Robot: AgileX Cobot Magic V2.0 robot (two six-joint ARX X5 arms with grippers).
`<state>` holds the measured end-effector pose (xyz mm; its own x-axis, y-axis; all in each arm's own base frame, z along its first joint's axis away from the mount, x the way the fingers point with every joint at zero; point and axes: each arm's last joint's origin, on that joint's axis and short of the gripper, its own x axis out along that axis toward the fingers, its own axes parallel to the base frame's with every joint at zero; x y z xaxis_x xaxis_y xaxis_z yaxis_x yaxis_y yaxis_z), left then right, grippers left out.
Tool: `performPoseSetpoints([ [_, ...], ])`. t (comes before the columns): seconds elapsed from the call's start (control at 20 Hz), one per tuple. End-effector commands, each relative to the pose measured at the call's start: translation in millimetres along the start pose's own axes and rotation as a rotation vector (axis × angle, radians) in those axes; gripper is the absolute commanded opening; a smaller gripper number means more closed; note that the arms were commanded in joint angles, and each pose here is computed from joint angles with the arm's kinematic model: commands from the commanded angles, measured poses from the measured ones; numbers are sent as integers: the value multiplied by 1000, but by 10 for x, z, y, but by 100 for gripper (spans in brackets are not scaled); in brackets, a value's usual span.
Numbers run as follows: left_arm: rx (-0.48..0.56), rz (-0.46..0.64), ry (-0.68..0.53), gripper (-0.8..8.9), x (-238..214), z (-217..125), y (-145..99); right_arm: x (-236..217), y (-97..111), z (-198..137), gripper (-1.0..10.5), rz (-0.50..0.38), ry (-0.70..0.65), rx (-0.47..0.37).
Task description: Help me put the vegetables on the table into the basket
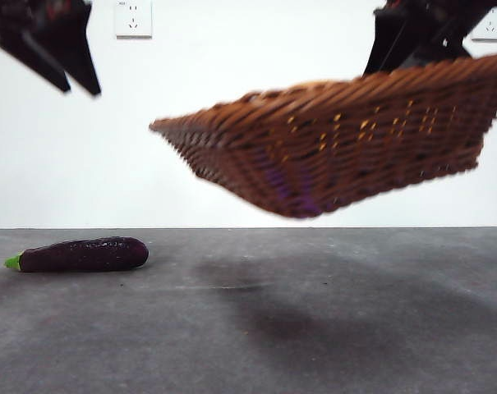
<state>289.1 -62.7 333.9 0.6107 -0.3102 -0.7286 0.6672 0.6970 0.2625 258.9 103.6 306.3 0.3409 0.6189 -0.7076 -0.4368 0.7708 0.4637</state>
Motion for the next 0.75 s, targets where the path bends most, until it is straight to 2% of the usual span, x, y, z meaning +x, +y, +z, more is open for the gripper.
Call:
performPoseSetpoints([
  [0.05,60,-46,15,535,330,-55,100,-160,83,100,-12,16,-41,-59],
  [0.15,57,-102,0,535,644,-124,203,-265,139,171,-12,16,-63,-75],
  [0.4,71,-160,84,535,1287,-366,299,-377,205,250,-12,17,-95,-115],
  [0.75,19,-240,121,535,1737,-636,340,-378,208,276,-12,15,-121,-151],
])
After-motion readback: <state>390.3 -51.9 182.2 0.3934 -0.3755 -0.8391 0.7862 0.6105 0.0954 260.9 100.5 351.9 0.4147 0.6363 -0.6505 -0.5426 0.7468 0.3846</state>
